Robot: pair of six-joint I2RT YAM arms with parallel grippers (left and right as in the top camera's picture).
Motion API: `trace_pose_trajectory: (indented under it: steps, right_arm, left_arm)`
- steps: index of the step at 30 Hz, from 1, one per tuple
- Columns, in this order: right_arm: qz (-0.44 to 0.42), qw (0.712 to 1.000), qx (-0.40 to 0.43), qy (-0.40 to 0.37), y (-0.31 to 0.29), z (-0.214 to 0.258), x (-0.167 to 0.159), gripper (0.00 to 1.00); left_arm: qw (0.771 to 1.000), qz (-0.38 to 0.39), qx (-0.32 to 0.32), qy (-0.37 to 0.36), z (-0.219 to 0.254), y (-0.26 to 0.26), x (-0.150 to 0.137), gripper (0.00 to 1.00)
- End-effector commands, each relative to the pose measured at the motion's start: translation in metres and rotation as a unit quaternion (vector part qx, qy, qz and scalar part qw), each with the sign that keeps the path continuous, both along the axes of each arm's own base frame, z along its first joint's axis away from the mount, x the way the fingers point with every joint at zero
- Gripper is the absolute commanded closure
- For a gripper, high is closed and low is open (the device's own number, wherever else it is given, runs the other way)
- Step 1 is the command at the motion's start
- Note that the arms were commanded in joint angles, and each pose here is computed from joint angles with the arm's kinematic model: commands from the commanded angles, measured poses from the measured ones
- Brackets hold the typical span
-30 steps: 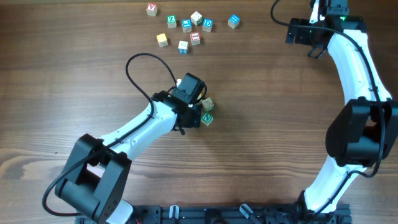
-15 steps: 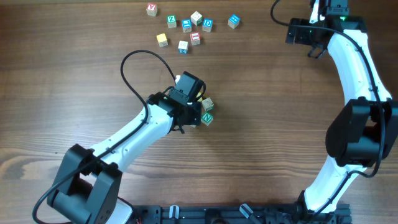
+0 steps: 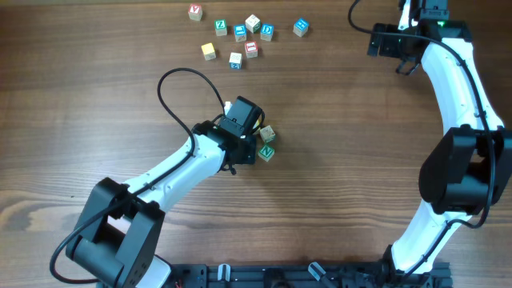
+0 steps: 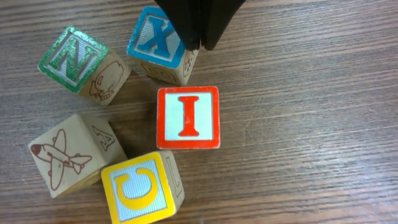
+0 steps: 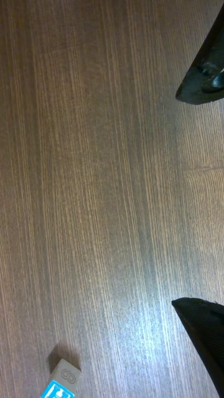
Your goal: Form a circle
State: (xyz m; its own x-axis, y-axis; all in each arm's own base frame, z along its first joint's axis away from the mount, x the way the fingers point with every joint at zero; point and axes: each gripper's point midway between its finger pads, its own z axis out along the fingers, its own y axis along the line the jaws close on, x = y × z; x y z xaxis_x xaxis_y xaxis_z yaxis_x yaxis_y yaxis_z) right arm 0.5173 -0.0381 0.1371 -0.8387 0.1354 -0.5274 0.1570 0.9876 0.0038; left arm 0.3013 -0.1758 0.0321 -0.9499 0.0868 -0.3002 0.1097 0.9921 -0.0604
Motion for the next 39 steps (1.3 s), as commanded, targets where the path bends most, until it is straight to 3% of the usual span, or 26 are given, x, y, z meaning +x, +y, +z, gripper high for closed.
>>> trace_pose_trajectory:
  steps: [1, 39]
  right_arm:
    - [0.001, 1.000, -0.006, 0.008, -0.002, -0.008, 0.000, 0.00]
    - [0.001, 1.000, -0.006, 0.008, -0.002, -0.008, 0.000, 0.00]
  left_arm:
    - [1.000, 0.001, 0.009, -0.002, -0.005, 0.003, 0.001, 0.96]
    - [0.998, 0.058, -0.017, 0.026, -0.008, 0.001, -0.008, 0.96]
